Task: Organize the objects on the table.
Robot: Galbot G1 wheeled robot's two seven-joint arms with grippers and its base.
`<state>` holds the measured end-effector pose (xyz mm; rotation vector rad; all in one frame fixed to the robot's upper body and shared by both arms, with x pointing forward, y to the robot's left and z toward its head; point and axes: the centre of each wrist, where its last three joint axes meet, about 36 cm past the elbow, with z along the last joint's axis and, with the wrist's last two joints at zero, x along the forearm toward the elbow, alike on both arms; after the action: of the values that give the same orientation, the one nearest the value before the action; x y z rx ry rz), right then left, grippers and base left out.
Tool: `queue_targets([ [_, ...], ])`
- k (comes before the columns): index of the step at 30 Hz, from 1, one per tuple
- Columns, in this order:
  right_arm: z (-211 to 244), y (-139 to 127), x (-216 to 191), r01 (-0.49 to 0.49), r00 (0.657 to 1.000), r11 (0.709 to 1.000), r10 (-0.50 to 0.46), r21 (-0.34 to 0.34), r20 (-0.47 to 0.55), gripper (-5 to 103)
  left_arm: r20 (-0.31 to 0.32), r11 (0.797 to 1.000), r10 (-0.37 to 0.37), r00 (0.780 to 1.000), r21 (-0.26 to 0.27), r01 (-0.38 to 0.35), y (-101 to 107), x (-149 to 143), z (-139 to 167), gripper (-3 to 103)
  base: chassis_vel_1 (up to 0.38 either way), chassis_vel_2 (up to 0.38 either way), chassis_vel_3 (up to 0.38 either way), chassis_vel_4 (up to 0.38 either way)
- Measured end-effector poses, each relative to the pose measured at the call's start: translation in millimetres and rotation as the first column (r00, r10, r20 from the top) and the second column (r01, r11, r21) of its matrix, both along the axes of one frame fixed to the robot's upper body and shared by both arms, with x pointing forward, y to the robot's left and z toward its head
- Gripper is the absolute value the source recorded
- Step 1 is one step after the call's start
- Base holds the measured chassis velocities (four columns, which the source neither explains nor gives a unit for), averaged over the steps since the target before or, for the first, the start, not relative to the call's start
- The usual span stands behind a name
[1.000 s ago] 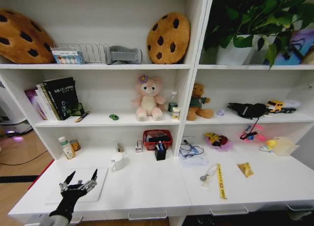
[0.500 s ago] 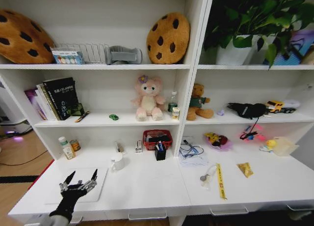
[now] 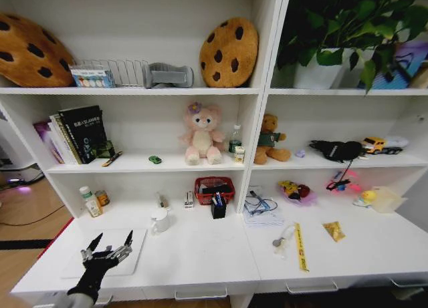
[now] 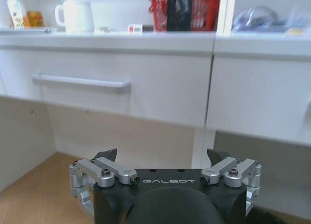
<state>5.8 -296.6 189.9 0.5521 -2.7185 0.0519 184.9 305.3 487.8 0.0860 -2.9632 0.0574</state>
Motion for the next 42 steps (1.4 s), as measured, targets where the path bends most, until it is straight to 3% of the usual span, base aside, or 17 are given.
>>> queue_targets([
  [9,89,-10,5,-0.004,0.99,0.997,-0.007,0.074,0.142,100,0.0,1.0,0.0,1.0,0.0,0.0,0,0,0,100,0.0,0.0,0.0,0.0],
  [14,125,-22,19,0.099,0.97,0.987,-0.123,0.123,0.211,100,0.0,1.0,0.0,1.0,0.0,0.0,0,0,0,100,0.0,0.0,0.0,0.0],
  [16,147,-25,41,0.185,0.942,0.972,-0.216,0.142,0.256,100,0.0,1.0,0.0,1.0,0.0,0.0,0,0,0,100,0.0,0.0,0.0,0.0],
  [17,147,-25,41,0.185,0.942,0.972,-0.216,0.142,0.256,100,0.0,1.0,0.0,1.0,0.0,0.0,0,0,0,100,0.0,0.0,0.0,0.0],
  [21,167,-43,103,0.254,0.872,0.95,-0.307,0.183,0.381,100,0.0,1.0,0.0,1.0,0.0,0.0,0,0,0,100,0.0,0.0,0.0,0.0],
  [25,165,-58,135,0.288,0.852,0.94,-0.338,0.183,0.4,100,0.0,1.0,0.0,1.0,0.0,0.0,0,0,0,100,0.0,0.0,0.0,0.0],
  [28,176,-77,186,0.337,0.839,0.919,-0.392,0.206,0.377,100,0.0,1.0,0.0,1.0,0.0,0.0,0,0,0,100,0.0,0.0,0.0,0.0],
  [32,181,-85,215,0.336,0.834,0.919,-0.393,0.208,0.387,100,0.0,1.0,0.0,1.0,0.0,0.0,0,0,0,100,0.0,0.0,0.0,0.0],
  [42,174,-89,232,0.328,0.845,0.922,-0.384,0.206,0.373,100,0.0,1.0,0.0,1.0,0.0,0.0,0,0,0,100,-0.099,-0.104,0.083,0.1],
])
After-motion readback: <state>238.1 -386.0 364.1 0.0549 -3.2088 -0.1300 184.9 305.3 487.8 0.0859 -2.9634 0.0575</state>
